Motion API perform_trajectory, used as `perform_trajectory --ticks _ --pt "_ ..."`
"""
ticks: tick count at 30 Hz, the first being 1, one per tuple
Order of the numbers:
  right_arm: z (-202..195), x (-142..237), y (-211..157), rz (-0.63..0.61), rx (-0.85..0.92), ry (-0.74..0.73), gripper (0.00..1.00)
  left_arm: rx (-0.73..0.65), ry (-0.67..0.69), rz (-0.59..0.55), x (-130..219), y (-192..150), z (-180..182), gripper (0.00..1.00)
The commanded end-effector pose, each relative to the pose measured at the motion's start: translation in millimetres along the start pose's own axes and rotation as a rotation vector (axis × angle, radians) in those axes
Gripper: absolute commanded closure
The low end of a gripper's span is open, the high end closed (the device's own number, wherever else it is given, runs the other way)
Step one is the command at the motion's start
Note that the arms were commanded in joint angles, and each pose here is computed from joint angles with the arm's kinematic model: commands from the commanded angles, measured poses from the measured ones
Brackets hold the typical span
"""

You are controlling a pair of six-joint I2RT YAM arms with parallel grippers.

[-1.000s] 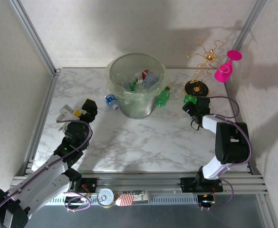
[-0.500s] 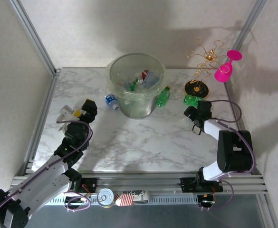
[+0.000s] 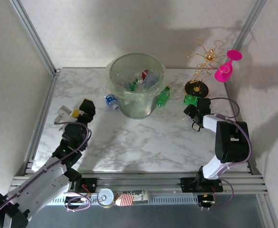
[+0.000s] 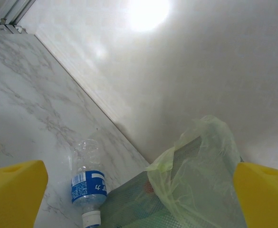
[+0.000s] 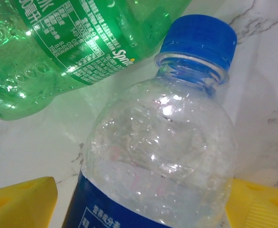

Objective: Put the plastic bottles in the bin

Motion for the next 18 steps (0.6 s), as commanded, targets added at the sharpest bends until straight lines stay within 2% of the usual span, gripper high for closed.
perform_trajectory --ticks 1,5,18 --pt "1 -2 2 -0.003 -0.006 0.007 0.15 0.001 0.018 -0.008 -1 0 5 0.01" --pt "-5 0 -2 -0.001 -0.007 -0.005 0.23 0.002 0.013 -0.006 -3 -1 4 0.00" --pt "-22 18 -13 -0.022 -0.039 -0.016 0.41 -0.025 0.024 -0.016 -5 1 7 0.01"
Point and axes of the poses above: each hand's point on the last joint's axis, 136 mm out from that joint toward the fingers, its own x axis back along the fingers, its own z axis along the line the jaws close on, y = z × x, the point moved 4 cm from there along x, back along the fingers, and after that the axes turned 8 degrees about -x, right-handed, at the moved point
